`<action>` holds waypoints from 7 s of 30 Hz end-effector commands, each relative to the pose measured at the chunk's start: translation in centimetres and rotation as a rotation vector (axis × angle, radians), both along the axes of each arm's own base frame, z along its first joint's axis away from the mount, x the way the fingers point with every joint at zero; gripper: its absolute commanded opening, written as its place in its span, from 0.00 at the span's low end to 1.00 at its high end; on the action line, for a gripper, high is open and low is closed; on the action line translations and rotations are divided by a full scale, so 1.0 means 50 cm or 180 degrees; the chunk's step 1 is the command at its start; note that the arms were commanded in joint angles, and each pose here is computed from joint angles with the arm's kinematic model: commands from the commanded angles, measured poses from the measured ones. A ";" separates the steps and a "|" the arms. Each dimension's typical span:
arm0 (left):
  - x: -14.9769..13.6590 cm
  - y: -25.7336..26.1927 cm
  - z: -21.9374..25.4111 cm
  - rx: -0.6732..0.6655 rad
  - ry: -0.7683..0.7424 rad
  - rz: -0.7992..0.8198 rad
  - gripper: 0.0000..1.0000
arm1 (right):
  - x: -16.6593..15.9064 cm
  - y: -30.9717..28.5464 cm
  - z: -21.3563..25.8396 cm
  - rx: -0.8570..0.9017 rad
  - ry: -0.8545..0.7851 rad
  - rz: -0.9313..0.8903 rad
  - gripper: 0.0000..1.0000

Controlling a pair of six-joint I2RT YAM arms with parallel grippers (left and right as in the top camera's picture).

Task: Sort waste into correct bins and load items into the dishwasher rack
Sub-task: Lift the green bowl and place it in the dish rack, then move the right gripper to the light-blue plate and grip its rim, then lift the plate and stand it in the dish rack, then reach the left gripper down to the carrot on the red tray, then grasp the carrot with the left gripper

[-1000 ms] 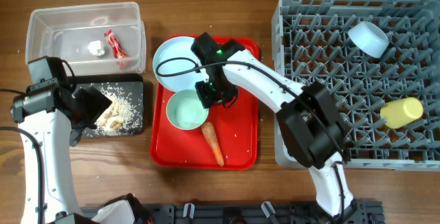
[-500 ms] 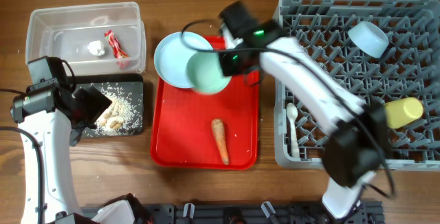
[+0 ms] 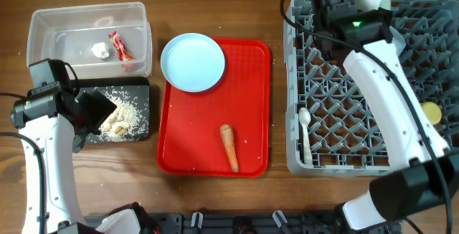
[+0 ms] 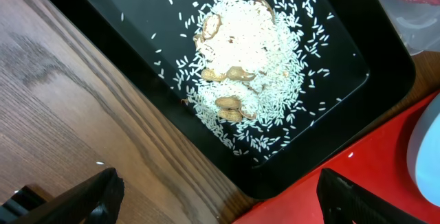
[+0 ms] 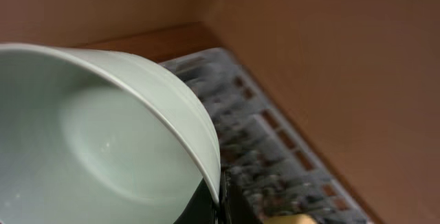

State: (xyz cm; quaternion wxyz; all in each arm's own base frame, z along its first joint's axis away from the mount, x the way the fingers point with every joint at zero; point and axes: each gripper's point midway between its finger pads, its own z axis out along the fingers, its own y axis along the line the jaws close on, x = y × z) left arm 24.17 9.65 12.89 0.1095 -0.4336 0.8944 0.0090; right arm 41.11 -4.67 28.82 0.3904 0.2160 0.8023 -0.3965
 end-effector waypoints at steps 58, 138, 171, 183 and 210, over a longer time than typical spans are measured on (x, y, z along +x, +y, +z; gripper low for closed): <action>0.007 -0.004 0.013 -0.0043 -0.0091 -0.0006 0.93 | 0.037 0.701 -0.535 0.3335 0.1663 0.2799 0.67; 0.031 -0.096 0.012 -0.0235 -0.0122 -0.0497 0.92 | -0.061 0.110 -0.199 0.2213 0.1489 0.1352 0.39; -0.039 -0.655 -0.242 -0.0757 0.0783 -0.2259 0.92 | -0.124 0.214 -0.145 0.2798 0.1643 0.2326 0.79; -0.027 -0.632 -0.247 -0.0535 0.0751 -0.2227 0.29 | -0.124 0.212 -0.145 0.2789 0.1649 0.2320 0.79; 0.092 0.079 -0.053 0.0141 -0.0246 0.0785 0.21 | -0.125 0.211 -0.146 0.2770 0.1664 0.2329 0.79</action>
